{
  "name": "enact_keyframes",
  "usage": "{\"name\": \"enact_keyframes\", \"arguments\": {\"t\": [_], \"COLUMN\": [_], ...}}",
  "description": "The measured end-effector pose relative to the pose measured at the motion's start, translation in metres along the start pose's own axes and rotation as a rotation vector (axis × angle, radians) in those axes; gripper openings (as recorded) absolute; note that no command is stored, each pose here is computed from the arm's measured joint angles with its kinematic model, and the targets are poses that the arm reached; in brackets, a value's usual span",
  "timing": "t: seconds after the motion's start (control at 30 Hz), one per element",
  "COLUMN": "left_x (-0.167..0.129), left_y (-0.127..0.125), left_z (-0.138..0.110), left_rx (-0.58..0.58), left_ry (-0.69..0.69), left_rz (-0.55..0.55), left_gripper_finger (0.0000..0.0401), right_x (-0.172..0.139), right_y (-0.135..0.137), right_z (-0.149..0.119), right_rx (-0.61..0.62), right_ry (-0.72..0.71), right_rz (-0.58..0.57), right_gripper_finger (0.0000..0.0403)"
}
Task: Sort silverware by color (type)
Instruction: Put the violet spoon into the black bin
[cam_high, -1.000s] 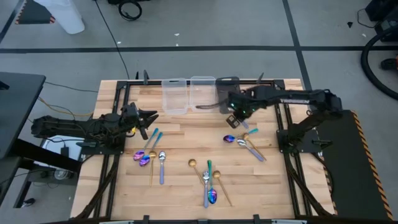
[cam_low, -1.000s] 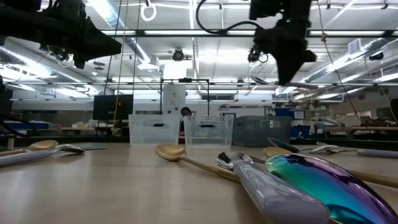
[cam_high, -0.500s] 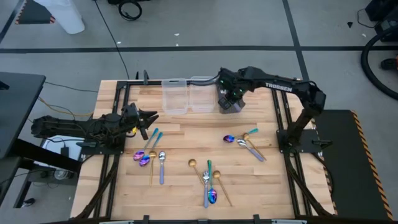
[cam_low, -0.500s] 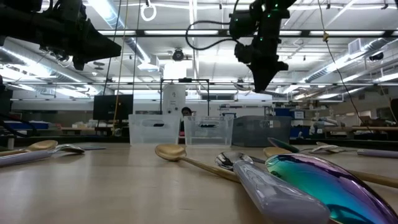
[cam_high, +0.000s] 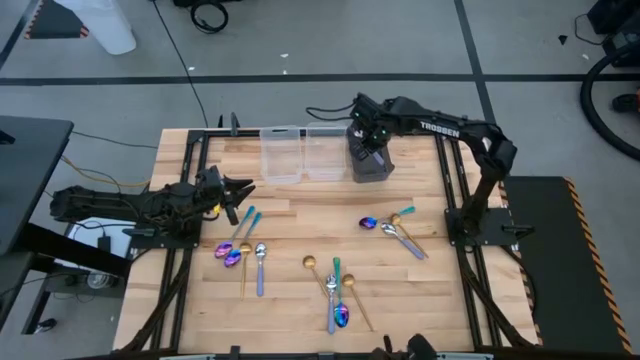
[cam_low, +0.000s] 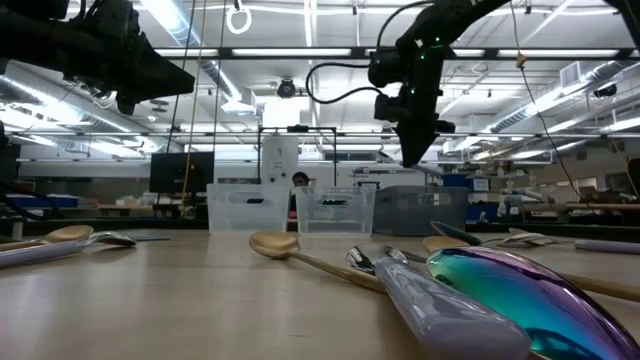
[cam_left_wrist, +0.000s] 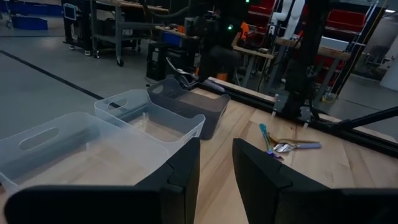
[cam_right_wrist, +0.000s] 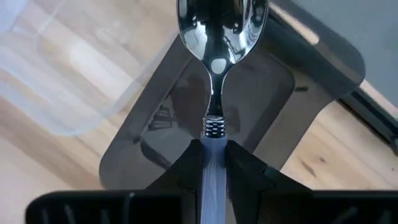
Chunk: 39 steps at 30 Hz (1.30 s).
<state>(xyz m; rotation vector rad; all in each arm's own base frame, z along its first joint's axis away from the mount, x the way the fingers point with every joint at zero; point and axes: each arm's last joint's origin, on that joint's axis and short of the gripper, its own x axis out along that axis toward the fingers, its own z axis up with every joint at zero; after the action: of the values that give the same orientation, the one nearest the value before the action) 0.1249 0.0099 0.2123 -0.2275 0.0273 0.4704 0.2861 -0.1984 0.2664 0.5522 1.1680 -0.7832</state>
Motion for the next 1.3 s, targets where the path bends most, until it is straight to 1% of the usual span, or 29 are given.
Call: {"name": "enact_keyframes", "arguments": {"t": [0.23, 0.5, 0.7, 0.93, 1.1, 1.3], "left_x": [0.000, 0.000, 0.000, 0.000, 0.000, 0.000], "left_y": [0.000, 0.000, 0.000, 0.000, 0.000, 0.000], "left_z": [-0.001, -0.002, -0.004, -0.004, -0.004, -0.004], "left_rx": [-0.010, -0.018, -0.008, -0.009, -0.010, -0.024], "left_ry": [0.014, 0.021, 0.039, 0.039, 0.038, 0.037], "left_rz": [0.001, 0.003, 0.005, 0.002, 0.001, 0.002], "left_gripper_finger": [0.0102, 0.0102, 0.0102, 0.0102, 0.0102, 0.0102], "right_x": [0.014, 0.036, 0.040, 0.059, 0.074, 0.086], "right_y": [-0.006, -0.009, -0.013, -0.020, -0.024, -0.026], "right_z": [0.005, 0.008, 0.009, -0.002, -0.008, -0.016], "right_rx": [0.006, 0.013, 0.027, 0.052, 0.077, 0.080], "right_ry": [0.010, 0.064, 0.065, 0.102, 0.079, 0.075], "right_rz": [-0.011, -0.024, -0.014, -0.019, 0.012, 0.012], "right_gripper_finger": [0.0059, 0.0060, 0.0060, 0.0060, 0.0060, 0.0060]}}
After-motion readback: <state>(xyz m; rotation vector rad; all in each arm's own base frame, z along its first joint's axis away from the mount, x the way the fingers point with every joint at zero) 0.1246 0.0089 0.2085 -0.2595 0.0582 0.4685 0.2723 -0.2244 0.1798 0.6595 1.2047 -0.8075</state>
